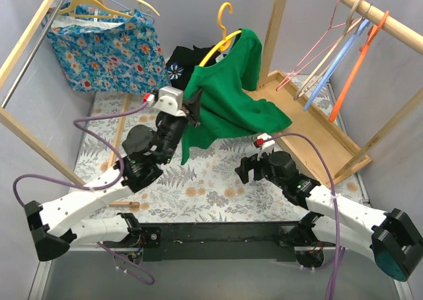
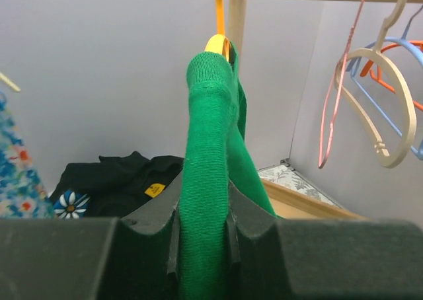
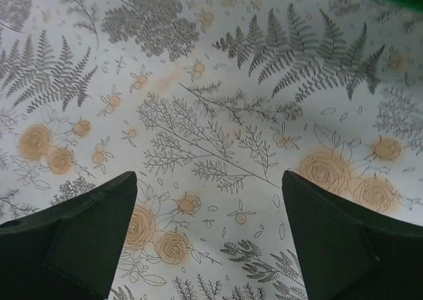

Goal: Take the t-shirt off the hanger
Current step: Pick up the hanger from the clothesline, then remove the T-shirt from the hanger.

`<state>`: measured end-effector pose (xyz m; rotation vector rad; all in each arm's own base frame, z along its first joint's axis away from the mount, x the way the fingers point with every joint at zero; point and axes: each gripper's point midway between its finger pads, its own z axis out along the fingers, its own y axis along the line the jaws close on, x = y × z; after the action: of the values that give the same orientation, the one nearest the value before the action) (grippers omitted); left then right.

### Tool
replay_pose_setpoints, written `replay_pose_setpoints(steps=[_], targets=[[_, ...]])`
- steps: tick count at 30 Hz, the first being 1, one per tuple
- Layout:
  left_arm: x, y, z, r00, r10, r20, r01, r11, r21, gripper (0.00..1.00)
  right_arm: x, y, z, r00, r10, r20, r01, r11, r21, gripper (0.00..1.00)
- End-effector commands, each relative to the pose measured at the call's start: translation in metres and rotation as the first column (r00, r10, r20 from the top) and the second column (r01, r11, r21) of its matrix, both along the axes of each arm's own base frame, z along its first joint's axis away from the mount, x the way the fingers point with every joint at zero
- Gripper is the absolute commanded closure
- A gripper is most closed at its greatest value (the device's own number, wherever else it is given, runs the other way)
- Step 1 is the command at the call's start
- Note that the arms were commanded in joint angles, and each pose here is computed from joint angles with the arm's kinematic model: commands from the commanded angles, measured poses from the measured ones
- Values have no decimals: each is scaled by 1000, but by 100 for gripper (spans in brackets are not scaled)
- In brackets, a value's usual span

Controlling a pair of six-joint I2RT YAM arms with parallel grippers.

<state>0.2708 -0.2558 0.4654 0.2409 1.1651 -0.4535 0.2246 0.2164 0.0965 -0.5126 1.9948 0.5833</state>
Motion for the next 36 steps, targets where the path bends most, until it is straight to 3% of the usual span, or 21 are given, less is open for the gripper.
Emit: replay_pose_setpoints(steps=[1,5,11,15,20,24,28,30,36], targets=[[-12,38,8,996,68,-51,-69,997,-20,100,10,12,62,989,32,146,-43,996,75,2],[-19,67,30,990,137,-20,-137,990,-40,100,16,14,95,978,22,210,-43,995,95,2],[-35,86,82,990,131,44,-129,990,-59,100,20,18,124,970,21,242,-53,991,126,7],[-45,88,80,996,76,37,-74,996,-54,100,17,19,138,963,34,269,-73,988,137,7],[-55,64,18,995,-64,-74,71,994,82,100,10,22,170,932,98,348,-150,981,126,9],[-75,57,-31,972,-176,-157,201,966,161,100,-9,21,210,849,180,496,-264,959,102,10],[-95,63,-42,950,-251,-185,281,945,166,100,-28,9,244,775,151,614,-302,941,150,17],[-104,62,-49,933,-291,-212,330,927,180,100,-46,3,270,698,134,703,-365,912,188,21],[-131,55,-73,874,-410,-262,468,854,226,100,-69,0,289,596,163,787,-450,879,159,23]])
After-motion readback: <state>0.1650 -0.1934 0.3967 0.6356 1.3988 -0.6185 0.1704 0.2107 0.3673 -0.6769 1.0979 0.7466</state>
